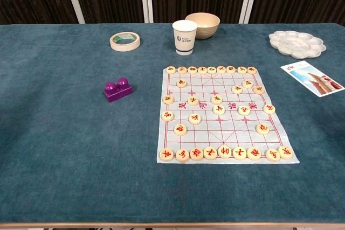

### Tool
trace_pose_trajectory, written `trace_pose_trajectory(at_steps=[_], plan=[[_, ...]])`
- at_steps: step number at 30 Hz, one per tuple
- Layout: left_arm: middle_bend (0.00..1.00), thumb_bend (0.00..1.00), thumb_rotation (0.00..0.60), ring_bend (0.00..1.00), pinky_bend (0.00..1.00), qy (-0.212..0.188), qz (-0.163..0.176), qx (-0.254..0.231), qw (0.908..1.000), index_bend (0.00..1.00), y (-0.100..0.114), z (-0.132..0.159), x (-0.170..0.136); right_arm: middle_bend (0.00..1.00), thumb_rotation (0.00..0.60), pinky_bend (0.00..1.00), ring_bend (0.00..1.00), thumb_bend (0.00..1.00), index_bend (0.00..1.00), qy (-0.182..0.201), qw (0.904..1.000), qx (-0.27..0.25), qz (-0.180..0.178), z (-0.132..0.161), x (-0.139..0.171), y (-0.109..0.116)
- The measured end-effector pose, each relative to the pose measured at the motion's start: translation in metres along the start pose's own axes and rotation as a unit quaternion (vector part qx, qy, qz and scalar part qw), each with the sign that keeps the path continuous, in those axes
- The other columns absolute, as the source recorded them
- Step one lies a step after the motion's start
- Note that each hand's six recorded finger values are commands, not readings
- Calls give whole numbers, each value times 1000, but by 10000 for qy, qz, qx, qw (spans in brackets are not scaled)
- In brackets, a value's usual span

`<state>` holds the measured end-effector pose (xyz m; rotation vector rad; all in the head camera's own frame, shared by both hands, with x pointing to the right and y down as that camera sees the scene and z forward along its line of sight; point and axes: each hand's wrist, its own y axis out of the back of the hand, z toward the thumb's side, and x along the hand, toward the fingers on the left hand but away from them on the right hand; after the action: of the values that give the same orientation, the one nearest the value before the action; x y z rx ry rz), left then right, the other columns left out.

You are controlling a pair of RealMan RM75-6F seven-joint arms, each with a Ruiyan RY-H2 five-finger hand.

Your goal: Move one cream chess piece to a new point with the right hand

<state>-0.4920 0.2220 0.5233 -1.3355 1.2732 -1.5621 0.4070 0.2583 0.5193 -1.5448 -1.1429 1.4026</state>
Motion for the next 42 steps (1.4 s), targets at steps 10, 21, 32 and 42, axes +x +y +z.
trace_pose_trajectory(at_steps=[10, 21, 32, 42], plan=[[0, 0, 600, 0, 0, -6, 23, -14, 10000, 110, 1, 1, -1, 0, 600, 61, 0, 379, 95, -31, 10000, 0, 58, 0, 0, -2], [0, 0, 600, 0, 0, -8, 38, -36, 10000, 110, 2, 0, -1, 0, 600, 61, 0, 379, 94, -45, 9998, -168, 89, -1, -1, -1], [0, 0, 600, 0, 0, -8, -32, 22, 10000, 110, -3, 2, 1, 0, 600, 61, 0, 379, 94, 151, 9976, -553, 398, 6, -5, -8], [0, 0, 600, 0, 0, 8, -5, -1, 10000, 110, -1, 1, 1, 0, 600, 61, 0, 379, 99, 1101, 9859, -737, 1021, 49, -56, -6]])
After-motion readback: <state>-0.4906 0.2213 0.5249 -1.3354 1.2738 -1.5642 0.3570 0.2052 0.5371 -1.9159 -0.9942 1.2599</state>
